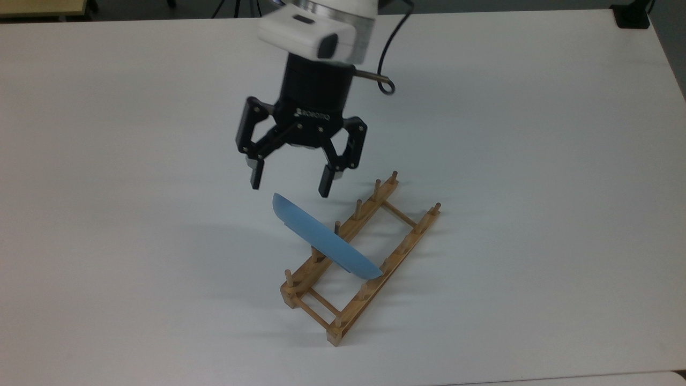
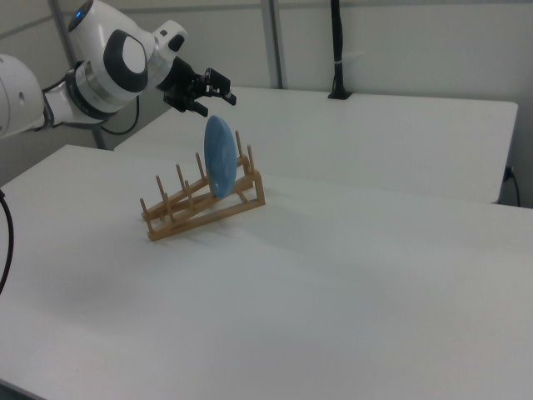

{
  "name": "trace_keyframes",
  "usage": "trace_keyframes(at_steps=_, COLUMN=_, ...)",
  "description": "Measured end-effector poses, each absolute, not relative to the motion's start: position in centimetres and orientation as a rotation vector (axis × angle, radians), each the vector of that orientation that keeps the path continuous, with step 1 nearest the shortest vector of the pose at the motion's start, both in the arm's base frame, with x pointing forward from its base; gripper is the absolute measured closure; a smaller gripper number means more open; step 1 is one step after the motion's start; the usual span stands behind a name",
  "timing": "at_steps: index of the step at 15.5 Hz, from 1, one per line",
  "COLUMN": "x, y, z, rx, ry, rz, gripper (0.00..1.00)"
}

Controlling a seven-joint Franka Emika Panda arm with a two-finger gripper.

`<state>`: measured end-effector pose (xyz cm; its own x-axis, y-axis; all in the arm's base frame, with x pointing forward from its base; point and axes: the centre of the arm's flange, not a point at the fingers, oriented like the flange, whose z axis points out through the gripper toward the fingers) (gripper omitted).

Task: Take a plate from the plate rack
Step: 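Lower the open gripper onto the rim of the blue plate, then close the gripper on the blue plate's rim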

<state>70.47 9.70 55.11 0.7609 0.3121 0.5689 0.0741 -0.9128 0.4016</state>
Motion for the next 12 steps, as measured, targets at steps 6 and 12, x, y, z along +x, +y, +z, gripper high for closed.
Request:
trace_keyframes(at_steps=6, x=71.0, y=11.7, z=52.7, rx=2.536, ry=0.374, rz=0.894, gripper=0.24)
trace_keyframes(at_steps=12, x=71.4, y=11.8, z=51.1, rx=2.497, ry=0.416, rz=0.861, gripper=0.35)
